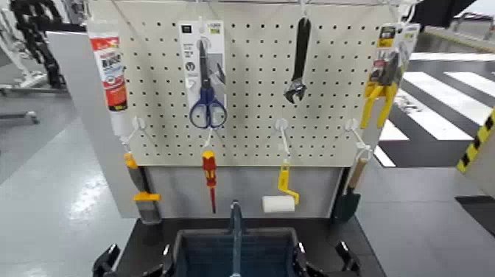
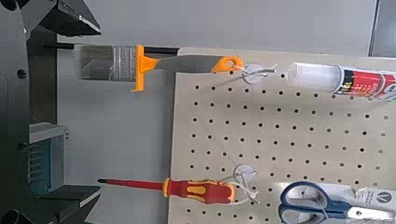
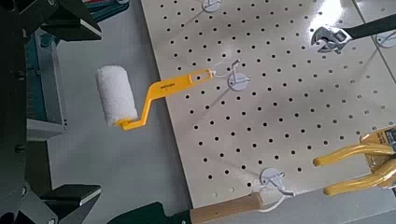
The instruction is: Place the crate on the table.
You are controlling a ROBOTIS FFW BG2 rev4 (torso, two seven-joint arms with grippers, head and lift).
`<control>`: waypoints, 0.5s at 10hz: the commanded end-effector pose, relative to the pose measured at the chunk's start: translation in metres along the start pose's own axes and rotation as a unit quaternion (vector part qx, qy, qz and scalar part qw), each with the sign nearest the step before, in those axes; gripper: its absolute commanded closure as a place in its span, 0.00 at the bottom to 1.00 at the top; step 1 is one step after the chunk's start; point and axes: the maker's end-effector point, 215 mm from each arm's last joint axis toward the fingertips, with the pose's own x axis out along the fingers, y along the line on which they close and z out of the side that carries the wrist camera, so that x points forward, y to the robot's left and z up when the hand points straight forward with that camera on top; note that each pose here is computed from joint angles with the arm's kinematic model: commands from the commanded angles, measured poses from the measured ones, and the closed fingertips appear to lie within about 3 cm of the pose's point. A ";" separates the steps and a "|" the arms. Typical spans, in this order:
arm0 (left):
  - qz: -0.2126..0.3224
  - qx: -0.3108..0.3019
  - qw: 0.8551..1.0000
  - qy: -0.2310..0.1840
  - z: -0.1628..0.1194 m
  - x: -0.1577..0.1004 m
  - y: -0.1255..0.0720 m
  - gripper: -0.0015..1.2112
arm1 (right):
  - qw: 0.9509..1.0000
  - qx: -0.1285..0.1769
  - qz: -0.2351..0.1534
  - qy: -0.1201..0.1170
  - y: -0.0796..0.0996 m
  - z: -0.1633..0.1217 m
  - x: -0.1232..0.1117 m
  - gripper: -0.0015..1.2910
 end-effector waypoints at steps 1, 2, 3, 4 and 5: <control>0.003 0.000 1.000 -0.003 0.000 -0.003 -0.003 0.08 | 1.000 -0.009 0.000 0.006 -0.002 0.000 -0.001 0.11; 0.005 0.000 1.000 -0.004 0.001 -0.003 -0.002 0.08 | 1.000 -0.013 0.001 0.007 -0.001 0.000 -0.001 0.11; 0.006 0.004 1.000 -0.006 0.002 -0.003 -0.002 0.08 | 1.000 -0.027 0.002 0.007 -0.002 0.002 -0.001 0.11; 0.006 0.004 1.000 -0.005 0.001 -0.002 -0.003 0.08 | 0.999 -0.040 0.002 0.012 -0.004 0.003 -0.003 0.11; 0.006 0.005 1.000 -0.005 0.001 -0.002 -0.003 0.08 | 0.999 -0.048 0.000 0.011 -0.005 0.005 -0.003 0.11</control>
